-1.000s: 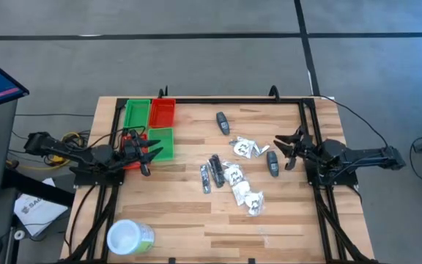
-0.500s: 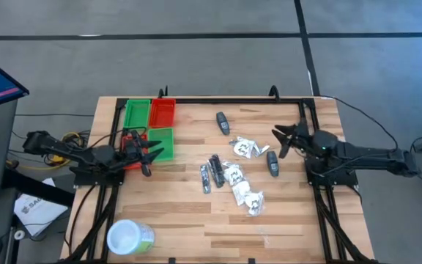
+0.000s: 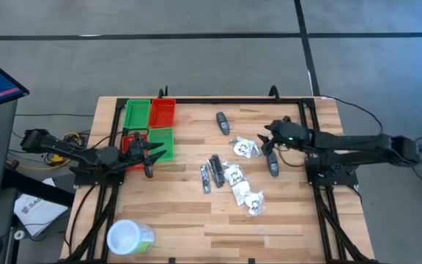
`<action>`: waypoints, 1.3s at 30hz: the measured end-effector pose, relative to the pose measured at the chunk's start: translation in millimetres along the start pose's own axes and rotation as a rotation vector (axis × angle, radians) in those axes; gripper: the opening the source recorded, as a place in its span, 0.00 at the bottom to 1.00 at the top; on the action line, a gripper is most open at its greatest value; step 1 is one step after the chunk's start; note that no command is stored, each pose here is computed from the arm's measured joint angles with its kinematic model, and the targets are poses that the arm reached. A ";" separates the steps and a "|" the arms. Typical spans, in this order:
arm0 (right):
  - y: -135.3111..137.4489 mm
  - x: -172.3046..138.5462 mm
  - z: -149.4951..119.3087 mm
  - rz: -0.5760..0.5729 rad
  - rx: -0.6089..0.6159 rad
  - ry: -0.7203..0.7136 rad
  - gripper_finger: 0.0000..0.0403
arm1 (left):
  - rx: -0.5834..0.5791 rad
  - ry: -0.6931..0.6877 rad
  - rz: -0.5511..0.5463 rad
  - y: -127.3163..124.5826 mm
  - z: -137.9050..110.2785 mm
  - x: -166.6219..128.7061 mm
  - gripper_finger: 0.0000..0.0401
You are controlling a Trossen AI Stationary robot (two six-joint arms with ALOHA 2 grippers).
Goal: Pick & Place Travel size toiletries
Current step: Put the white cotton pack into the top red bin
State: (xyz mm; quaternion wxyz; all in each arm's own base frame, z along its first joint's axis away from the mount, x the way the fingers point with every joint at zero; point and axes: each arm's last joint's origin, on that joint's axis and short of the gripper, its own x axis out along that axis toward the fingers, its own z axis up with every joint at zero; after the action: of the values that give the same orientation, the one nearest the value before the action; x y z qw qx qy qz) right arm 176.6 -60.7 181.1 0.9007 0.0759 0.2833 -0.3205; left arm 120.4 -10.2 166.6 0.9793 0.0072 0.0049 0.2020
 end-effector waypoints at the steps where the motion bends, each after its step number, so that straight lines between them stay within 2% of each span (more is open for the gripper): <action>1: 0.9 6.2 -1.8 -0.004 -0.013 0.036 0.59 | 0.001 0.003 -0.002 -0.2 -0.4 0.1 0.34; 4: 3.9 23.3 -2.9 -0.020 -0.029 0.112 0.59 | 0.003 0.006 -0.001 -0.4 -0.8 0.6 0.34; 11: 15.6 57.7 -4.6 0.049 -0.059 0.232 0.53 | 0.002 0.004 -0.001 -0.4 -0.6 0.5 0.34; 14: 19.0 67.9 -5.9 0.050 -0.084 0.273 0.51 | 0.002 0.004 0.002 -0.4 -0.6 0.5 0.34; 17: 22.9 74.3 -4.3 0.097 -0.087 0.296 0.50 | 0.002 0.004 0.003 -0.3 -0.6 0.5 0.34; 24: 27.2 76.6 -2.1 0.201 -0.100 0.315 0.48 | 0.002 0.004 0.003 -0.4 -0.6 0.5 0.34; 39: 28.3 75.1 -5.6 0.250 -0.096 0.360 0.35 | 0.002 0.005 0.002 -0.3 -0.6 0.6 0.34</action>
State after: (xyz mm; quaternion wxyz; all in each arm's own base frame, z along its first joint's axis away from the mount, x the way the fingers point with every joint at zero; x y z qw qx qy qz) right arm 239.2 -76.9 133.2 0.8710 0.1233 0.4427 -0.1739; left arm 121.0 -10.3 166.0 0.9791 0.0079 0.0075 0.2031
